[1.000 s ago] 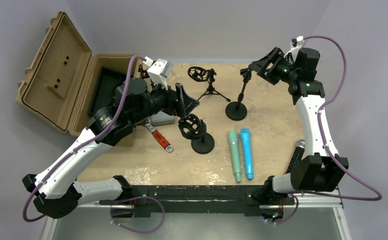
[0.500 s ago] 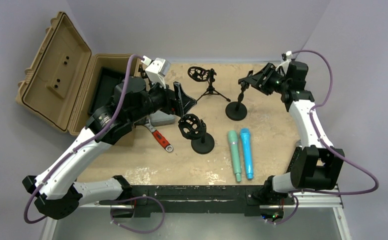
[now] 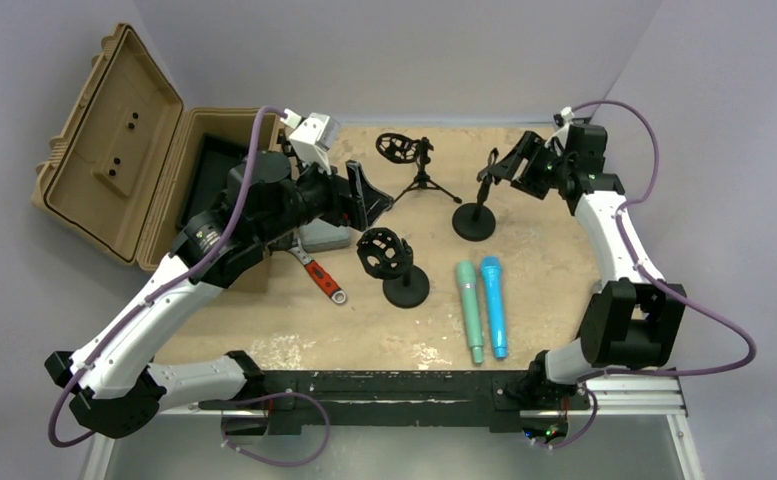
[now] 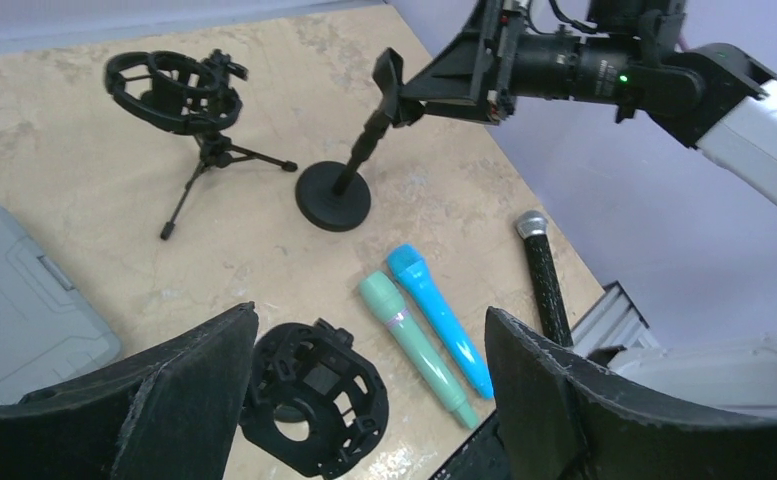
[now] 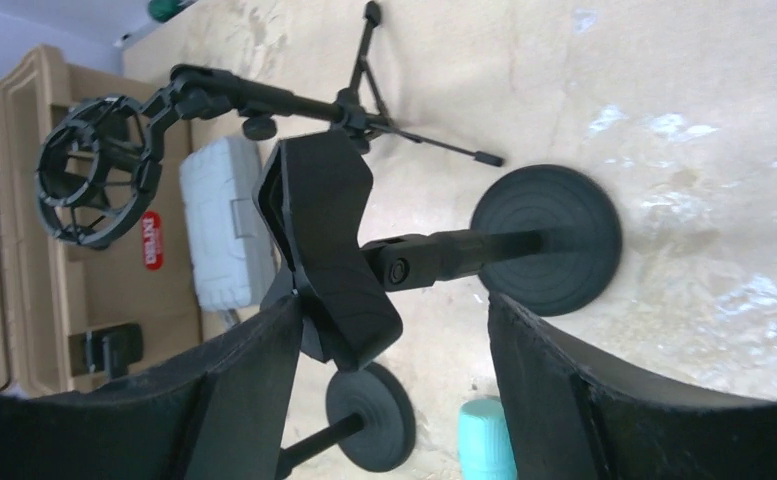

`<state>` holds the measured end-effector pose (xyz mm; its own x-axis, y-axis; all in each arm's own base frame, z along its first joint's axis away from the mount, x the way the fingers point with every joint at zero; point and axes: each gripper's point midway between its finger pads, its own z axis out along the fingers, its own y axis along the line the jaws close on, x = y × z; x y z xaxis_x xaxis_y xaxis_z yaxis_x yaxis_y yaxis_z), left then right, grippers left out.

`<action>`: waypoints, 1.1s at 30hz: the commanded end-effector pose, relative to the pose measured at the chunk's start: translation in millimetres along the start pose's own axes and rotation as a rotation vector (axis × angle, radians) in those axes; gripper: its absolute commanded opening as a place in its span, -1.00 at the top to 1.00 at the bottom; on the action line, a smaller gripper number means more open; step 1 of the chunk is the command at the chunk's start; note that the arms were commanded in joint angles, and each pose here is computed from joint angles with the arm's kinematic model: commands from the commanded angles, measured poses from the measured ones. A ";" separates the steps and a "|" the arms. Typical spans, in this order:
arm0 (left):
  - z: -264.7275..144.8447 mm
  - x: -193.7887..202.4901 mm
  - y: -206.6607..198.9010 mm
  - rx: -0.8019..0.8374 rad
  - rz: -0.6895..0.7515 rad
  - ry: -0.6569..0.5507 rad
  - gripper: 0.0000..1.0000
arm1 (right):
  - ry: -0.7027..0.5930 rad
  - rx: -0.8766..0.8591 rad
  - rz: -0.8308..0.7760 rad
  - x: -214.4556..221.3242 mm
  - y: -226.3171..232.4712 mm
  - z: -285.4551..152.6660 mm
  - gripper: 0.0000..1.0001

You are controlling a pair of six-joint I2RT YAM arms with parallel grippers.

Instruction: Remove the microphone from the stand

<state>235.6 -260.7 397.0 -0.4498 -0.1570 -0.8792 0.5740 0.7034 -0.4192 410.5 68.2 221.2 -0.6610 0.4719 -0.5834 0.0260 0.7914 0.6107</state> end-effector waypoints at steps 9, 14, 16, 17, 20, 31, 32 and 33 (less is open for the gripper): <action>-64.1 -79.9 41.7 -0.261 0.064 -0.375 -0.63 | -0.191 -0.083 -0.283 -26.4 115.9 -85.1 -0.81; -98.2 -102.1 45.7 -0.291 0.078 -0.510 -0.63 | -0.321 -0.173 -0.320 -35.1 140.6 -128.3 -0.96; -109.6 -106.1 47.9 -0.304 0.083 -0.538 -0.63 | -0.374 -0.212 -0.340 -38.6 152.3 -148.7 -0.98; -114.4 -107.9 49.3 -0.312 0.092 -0.552 -0.62 | -0.396 -0.223 -0.351 -40.8 156.4 -157.0 -0.98; -130.0 -114.7 53.3 -0.336 0.099 -0.605 -0.62 | -0.462 -0.244 -0.389 -46.7 166.9 -182.4 -0.98; -159.9 -124.0 64.0 -0.409 0.102 -0.671 -0.62 | -0.704 -0.248 -0.390 -58.0 178.7 -265.0 -0.98; -160.0 -123.3 64.7 -0.411 0.102 -0.669 -0.62 | -0.678 -0.213 -0.392 -59.3 175.0 -262.0 -0.97; -160.7 -123.0 65.5 -0.415 0.102 -0.669 -0.61 | -0.657 -0.173 -0.402 -61.7 169.8 -256.6 -0.98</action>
<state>219.2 -95.0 509.7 0.1388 -0.3730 -0.9174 0.2643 0.9067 -0.3287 261.1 86.5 484.9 -0.0434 0.3737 -0.9265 -0.3324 0.8692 0.3662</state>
